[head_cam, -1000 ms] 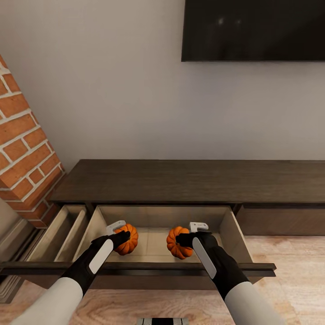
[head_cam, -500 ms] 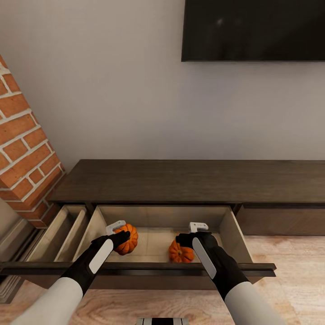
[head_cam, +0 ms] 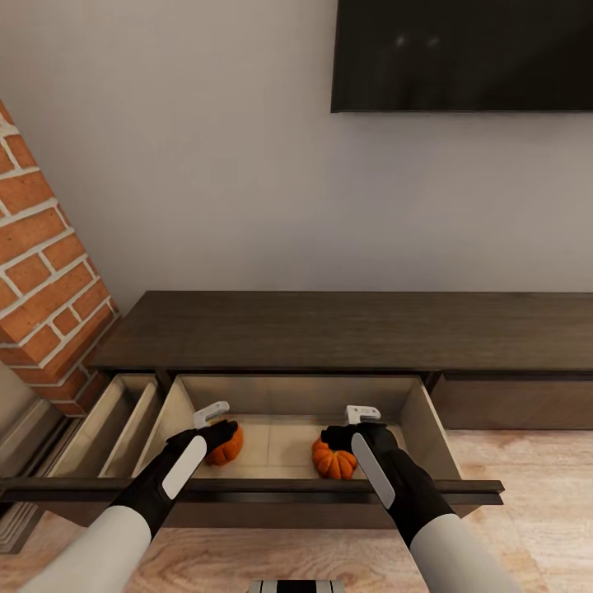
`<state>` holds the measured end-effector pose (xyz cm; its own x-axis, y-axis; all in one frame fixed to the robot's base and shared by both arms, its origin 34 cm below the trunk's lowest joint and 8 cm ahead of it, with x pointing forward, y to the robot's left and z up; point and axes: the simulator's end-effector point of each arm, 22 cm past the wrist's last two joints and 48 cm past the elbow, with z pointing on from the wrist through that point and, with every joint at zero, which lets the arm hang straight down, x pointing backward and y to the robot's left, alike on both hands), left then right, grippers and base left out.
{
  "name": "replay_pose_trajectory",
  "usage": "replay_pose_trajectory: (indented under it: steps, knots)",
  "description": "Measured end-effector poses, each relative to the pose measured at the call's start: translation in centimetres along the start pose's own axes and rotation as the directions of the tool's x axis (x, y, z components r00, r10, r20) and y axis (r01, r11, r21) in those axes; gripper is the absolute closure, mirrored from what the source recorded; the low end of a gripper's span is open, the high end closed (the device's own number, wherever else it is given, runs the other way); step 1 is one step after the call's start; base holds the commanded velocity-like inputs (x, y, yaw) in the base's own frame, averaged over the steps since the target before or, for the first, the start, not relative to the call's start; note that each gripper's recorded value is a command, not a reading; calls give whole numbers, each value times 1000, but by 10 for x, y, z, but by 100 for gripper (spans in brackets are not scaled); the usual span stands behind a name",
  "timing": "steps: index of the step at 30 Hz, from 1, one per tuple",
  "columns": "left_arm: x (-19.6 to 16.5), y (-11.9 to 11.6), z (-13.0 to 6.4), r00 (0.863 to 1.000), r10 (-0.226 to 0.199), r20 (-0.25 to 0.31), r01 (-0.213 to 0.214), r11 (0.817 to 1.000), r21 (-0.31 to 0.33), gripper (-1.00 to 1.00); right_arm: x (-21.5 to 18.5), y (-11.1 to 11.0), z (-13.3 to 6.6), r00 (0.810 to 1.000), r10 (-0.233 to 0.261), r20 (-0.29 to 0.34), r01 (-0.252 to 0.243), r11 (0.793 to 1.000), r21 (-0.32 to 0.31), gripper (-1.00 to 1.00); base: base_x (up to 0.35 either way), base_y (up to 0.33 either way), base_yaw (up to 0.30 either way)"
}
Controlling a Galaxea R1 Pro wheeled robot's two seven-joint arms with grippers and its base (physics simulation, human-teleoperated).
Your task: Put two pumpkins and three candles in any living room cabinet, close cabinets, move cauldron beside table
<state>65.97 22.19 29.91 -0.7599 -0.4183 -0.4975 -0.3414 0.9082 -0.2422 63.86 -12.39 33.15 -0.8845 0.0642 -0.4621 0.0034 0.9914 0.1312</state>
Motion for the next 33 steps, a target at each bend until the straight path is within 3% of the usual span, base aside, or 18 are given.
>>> replay_pose_trajectory:
  steps: [5, 19, 27, 33]
  knots:
    - [0, -1, 0, 1000, 0, 1, 0, 1000, 2, -100, 0, 0, 0, 1000, 0, 0, 0, 1000, 0, -100, 0, 0, 0]
    - [-25, -14, -24, 999, 0, 48, -1, 1000, 31, -100, -23, 5, -25, 998, -6, 57, 6, 1000, -5, -100, 0, 0, 0]
    - [-31, -16, -37, 999, 19, 31, -21, 999, 38, -100, -36, 8, -40, 996, -9, 88, 10, 1000, -8, -100, 0, 0, 0]
    - [-32, -9, -47, 999, -39, -28, 40, 998, 49, -100, -45, 9, -51, 994, -10, 111, 11, 1000, -10, -100, -143, 0, 0]
